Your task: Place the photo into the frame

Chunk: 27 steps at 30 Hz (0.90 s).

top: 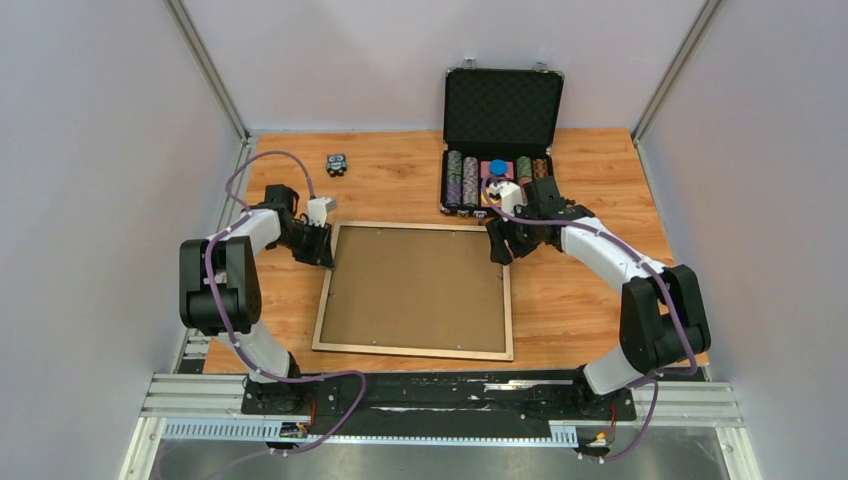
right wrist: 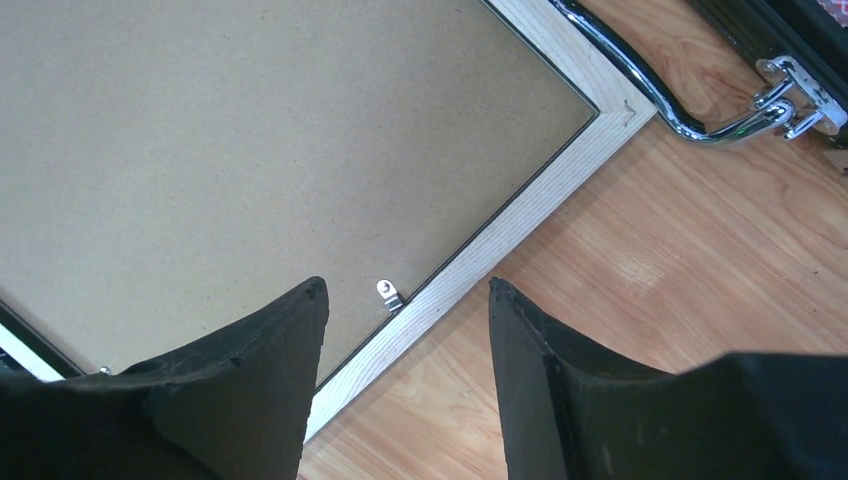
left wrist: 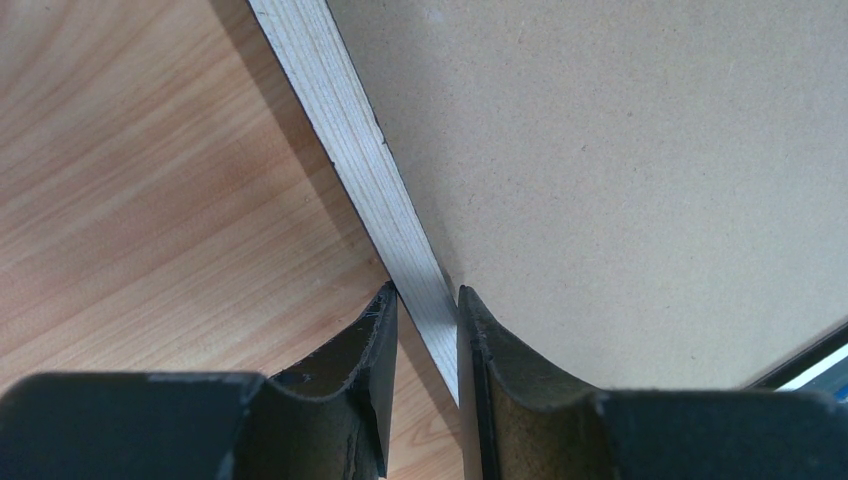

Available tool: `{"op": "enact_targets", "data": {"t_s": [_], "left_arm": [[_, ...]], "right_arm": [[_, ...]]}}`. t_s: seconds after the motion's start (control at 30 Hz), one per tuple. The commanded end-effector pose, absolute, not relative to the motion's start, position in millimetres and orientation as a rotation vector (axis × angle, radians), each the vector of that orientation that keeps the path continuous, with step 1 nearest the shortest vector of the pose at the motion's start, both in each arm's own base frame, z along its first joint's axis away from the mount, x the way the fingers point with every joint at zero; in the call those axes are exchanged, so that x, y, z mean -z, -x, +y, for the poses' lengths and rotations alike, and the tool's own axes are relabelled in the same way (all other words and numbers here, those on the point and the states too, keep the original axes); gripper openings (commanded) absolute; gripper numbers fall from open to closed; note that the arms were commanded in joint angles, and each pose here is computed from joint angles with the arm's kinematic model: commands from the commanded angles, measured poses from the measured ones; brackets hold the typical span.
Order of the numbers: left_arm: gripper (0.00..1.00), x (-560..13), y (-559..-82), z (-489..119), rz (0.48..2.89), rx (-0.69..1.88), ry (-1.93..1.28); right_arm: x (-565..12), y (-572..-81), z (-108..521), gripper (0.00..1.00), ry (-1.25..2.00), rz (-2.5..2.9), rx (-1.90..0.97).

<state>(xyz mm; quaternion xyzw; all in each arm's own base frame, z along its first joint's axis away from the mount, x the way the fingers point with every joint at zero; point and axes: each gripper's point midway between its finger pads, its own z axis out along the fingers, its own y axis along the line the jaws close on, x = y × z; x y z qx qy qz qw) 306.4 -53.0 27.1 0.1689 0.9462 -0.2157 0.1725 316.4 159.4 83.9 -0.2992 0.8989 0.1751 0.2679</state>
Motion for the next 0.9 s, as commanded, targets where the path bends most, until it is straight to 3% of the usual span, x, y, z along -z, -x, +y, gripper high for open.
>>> {"op": "enact_targets", "data": {"t_s": [0.0,0.47,0.87], "left_arm": [[0.32,-28,-314,-54,2.646,0.590,-0.531],[0.33,-32,-317,-52,2.631,0.570,-0.532],[0.40,-40,-324,-47,2.600,0.508,-0.527]], "right_arm": [[-108,-320,171,0.59,0.808,2.339,-0.526],[-123,-311,187,0.63,0.860,2.273,-0.619],[-128,-283,203,0.66,1.018,2.180,-0.594]]}}
